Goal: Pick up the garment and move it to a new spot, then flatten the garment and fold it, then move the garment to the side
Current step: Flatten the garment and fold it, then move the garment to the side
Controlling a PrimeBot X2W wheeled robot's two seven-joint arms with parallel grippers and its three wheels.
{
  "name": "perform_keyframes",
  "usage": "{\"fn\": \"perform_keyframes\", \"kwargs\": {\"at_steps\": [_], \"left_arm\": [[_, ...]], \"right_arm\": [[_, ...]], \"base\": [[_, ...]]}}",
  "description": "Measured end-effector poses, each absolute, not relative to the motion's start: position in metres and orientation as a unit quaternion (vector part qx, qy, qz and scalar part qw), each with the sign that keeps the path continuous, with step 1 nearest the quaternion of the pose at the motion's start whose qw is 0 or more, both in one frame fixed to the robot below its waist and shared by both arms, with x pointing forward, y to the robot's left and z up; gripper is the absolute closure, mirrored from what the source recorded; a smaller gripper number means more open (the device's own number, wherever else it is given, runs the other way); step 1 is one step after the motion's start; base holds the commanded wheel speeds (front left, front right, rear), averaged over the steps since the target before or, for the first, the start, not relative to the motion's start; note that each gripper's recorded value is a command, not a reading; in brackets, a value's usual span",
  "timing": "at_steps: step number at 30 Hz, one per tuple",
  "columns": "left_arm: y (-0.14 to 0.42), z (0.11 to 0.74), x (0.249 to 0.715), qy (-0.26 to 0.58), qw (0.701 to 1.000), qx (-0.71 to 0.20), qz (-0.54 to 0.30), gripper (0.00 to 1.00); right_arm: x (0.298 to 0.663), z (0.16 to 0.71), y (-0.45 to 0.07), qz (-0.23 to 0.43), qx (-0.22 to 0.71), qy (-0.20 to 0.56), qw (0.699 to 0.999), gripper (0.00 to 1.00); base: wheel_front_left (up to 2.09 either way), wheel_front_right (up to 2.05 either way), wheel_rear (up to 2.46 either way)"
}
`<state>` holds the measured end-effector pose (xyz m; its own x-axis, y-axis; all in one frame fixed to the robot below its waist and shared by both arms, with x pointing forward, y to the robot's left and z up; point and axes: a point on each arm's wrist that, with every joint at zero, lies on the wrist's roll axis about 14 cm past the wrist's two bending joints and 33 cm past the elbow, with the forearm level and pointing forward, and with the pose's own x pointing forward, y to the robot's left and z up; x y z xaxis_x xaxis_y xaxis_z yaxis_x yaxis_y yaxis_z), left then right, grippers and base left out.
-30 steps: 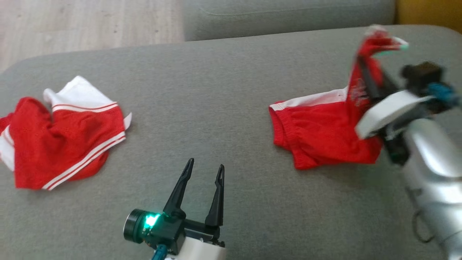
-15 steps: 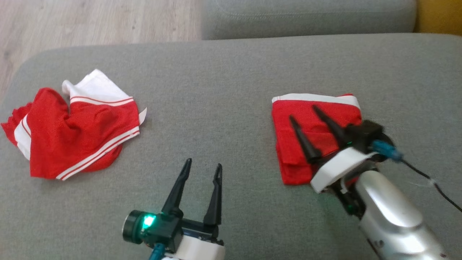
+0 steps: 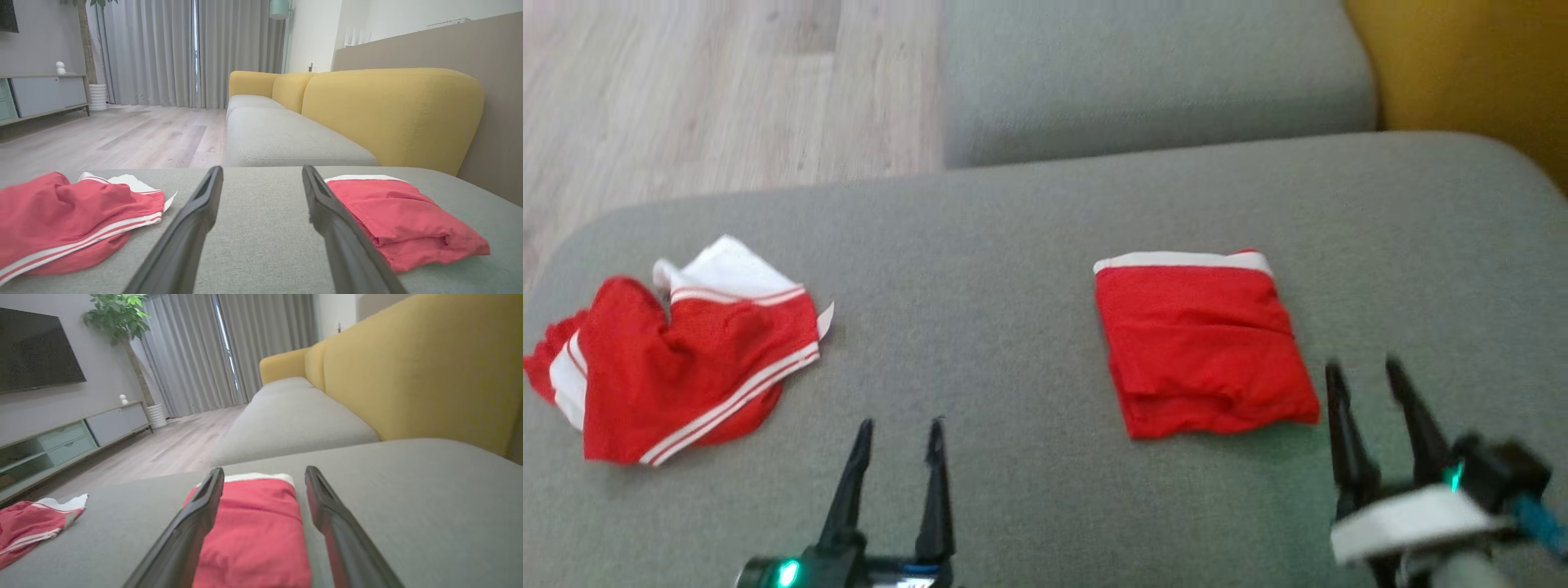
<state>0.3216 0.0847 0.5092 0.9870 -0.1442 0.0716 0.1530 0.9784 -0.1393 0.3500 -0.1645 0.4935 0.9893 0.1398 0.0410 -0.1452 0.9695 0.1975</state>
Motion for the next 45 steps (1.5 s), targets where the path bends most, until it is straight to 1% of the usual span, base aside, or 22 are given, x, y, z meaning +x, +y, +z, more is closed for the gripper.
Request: {"fn": "perform_keyframes", "kwargs": {"at_steps": [4,8,16,45], "left_arm": [[0.100,0.501,0.308,-0.021,0.996,-0.063,-0.051,0.00],[0.110,0.487,0.294,-0.002,0.998,-0.060,-0.035,0.00],[0.122,0.482,0.287,0.001,0.998,-0.054,-0.022,0.00],[0.119,0.474,0.286,0.013,0.998,-0.052,-0.031,0.00]], "right_arm": [[0.321,0.474,-0.166,0.065,0.091,0.013,0.994,0.00],[0.309,0.471,-0.161,0.073,0.072,0.016,0.995,0.00],[0.308,0.473,-0.160,0.074,0.065,0.011,0.995,0.00],[0.303,0.469,-0.155,0.078,0.063,0.016,0.995,0.00]], "base": [[0.00,0.00,0.00],[0.00,0.00,0.00],[0.00,0.00,0.00],[0.00,0.00,0.00]]}}
